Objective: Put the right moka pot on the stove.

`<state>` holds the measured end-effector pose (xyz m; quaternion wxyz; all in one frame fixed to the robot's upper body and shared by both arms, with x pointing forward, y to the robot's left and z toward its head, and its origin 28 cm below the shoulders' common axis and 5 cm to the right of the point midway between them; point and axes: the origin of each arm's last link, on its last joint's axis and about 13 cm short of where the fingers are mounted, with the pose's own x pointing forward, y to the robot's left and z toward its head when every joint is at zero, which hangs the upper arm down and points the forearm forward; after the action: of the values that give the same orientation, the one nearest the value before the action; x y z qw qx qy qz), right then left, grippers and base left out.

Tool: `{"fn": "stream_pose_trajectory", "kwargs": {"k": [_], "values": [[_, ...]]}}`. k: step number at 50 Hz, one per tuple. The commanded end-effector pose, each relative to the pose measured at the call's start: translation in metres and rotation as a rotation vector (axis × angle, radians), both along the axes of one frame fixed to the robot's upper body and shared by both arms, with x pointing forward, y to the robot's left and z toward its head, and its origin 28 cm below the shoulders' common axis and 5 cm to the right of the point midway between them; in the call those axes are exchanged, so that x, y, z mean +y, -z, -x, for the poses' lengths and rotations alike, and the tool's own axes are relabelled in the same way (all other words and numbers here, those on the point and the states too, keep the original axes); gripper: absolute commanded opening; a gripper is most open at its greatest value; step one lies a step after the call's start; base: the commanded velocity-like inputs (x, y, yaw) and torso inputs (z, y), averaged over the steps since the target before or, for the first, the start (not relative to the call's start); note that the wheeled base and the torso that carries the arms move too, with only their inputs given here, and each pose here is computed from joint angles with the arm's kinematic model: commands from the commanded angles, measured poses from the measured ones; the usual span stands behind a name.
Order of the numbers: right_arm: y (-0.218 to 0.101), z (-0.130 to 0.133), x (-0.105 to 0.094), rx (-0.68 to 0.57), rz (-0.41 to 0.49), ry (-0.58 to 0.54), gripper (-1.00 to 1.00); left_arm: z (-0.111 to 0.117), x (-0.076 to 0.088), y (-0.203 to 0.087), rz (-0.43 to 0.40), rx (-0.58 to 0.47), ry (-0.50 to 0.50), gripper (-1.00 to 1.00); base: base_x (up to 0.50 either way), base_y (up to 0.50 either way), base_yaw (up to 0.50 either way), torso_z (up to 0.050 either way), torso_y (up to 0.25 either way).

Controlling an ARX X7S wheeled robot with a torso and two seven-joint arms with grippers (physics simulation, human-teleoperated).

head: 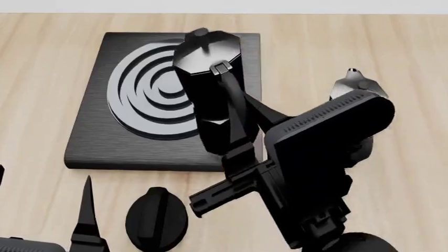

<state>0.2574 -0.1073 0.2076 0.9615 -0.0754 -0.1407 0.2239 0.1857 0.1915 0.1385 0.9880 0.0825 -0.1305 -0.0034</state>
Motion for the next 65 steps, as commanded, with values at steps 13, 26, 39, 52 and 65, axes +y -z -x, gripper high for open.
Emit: {"fn": "stream_pose_trajectory", "kwargs": {"k": [13, 26, 39, 52, 65], "values": [[-0.015, -0.034, 0.023, -0.041, 0.015, -0.041, -1.0, 0.001, 0.0, 0.0, -0.004, -0.002, 0.005, 1.0, 0.0, 0.0, 0.0, 0.0, 0.002], [-0.016, -0.057, 0.036, -0.039, 0.015, -0.058, -1.0, 0.001, 0.0, 0.001, 0.001, -0.002, 0.014, 1.0, 0.0, 0.0, 0.0, 0.0, 0.001], [-0.017, -0.076, 0.043, -0.028, 0.007, -0.052, -1.0, 0.002, 0.0, -0.001, 0.005, -0.007, 0.019, 1.0, 0.0, 0.0, 0.0, 0.001, 0.001], [-0.012, -0.098, 0.054, -0.007, 0.016, -0.054, -1.0, 0.003, -0.001, -0.001, 0.006, -0.011, 0.024, 1.0, 0.0, 0.0, 0.0, 0.0, 0.001], [-0.014, -0.116, 0.061, -0.013, -0.001, -0.055, -1.0, 0.002, 0.0, 0.0, 0.011, -0.013, 0.027, 1.0, 0.0, 0.0, 0.0, 0.0, 0.002]]}}
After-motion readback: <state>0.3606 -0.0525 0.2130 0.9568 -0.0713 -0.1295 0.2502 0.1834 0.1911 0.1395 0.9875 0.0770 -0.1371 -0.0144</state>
